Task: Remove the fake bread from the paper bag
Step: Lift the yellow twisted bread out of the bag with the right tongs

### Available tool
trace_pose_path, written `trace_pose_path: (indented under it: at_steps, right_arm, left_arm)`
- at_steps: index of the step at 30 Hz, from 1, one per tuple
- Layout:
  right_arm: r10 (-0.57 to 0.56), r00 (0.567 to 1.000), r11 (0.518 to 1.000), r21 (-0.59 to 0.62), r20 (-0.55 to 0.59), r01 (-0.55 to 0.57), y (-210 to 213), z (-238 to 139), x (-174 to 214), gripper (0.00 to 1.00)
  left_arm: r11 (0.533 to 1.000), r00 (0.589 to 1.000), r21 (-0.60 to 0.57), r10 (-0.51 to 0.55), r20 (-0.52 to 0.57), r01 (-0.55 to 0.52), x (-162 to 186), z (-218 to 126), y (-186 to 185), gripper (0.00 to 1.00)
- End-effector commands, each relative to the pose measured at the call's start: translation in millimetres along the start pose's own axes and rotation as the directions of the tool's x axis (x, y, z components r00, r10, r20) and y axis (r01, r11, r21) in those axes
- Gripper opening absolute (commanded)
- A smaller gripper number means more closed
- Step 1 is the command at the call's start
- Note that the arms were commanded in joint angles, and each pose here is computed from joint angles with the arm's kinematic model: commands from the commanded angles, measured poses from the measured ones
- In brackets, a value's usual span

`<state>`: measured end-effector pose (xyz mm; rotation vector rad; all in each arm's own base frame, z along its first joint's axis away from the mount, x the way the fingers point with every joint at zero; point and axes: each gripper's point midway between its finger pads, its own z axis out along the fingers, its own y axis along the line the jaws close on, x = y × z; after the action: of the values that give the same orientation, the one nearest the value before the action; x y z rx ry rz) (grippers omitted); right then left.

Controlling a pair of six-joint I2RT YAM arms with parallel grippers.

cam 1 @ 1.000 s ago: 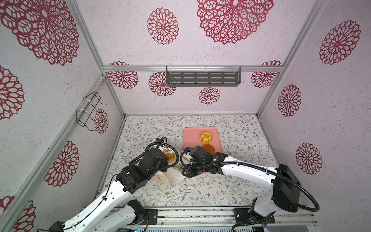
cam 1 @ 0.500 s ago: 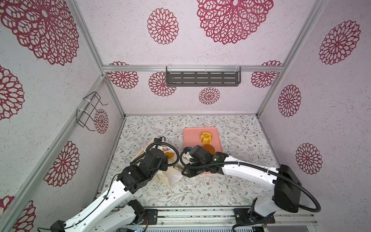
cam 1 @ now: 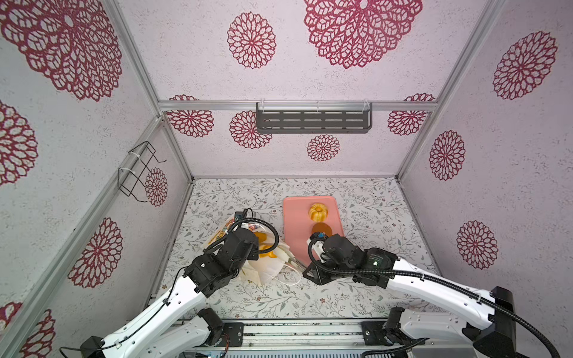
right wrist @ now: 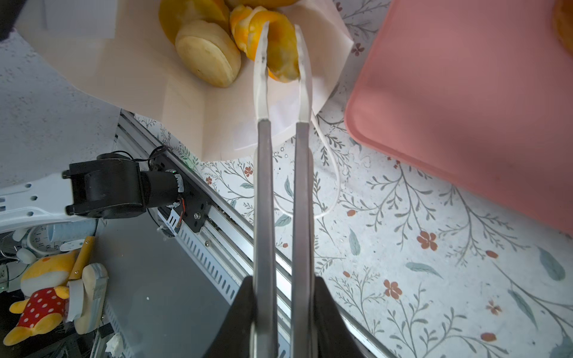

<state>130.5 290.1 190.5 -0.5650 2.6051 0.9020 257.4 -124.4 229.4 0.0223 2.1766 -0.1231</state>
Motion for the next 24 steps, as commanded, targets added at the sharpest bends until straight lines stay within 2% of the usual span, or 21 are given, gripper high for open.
trace_pose_path:
  at_steps: [1,8,15,24]
  right_arm:
    - [0.001,0.997,1.0,-0.018,0.081,0.001,6.9,-26.4,-9.9,0.0]
    - [0.012,0.986,0.999,-0.032,0.164,-0.007,6.8,-54.3,-16.4,0.0]
    - [0.063,0.972,0.996,-0.082,0.225,-0.045,5.2,-68.5,-22.3,0.0]
    - [0.146,0.951,0.988,-0.096,0.271,-0.125,-10.5,-91.3,-16.2,0.0]
  left_arm:
    - [0.995,0.998,-0.083,-0.048,0.035,0.051,-10.3,-4.8,13.3,0.0]
    - [0.98,0.996,-0.177,-0.081,0.044,0.088,-12.0,-0.1,25.0,0.0]
    - [0.946,0.994,-0.305,-0.107,0.013,0.106,-13.2,8.9,40.4,0.0]
    - [0.922,0.986,-0.353,-0.166,0.021,0.162,-21.8,18.9,61.3,0.0]
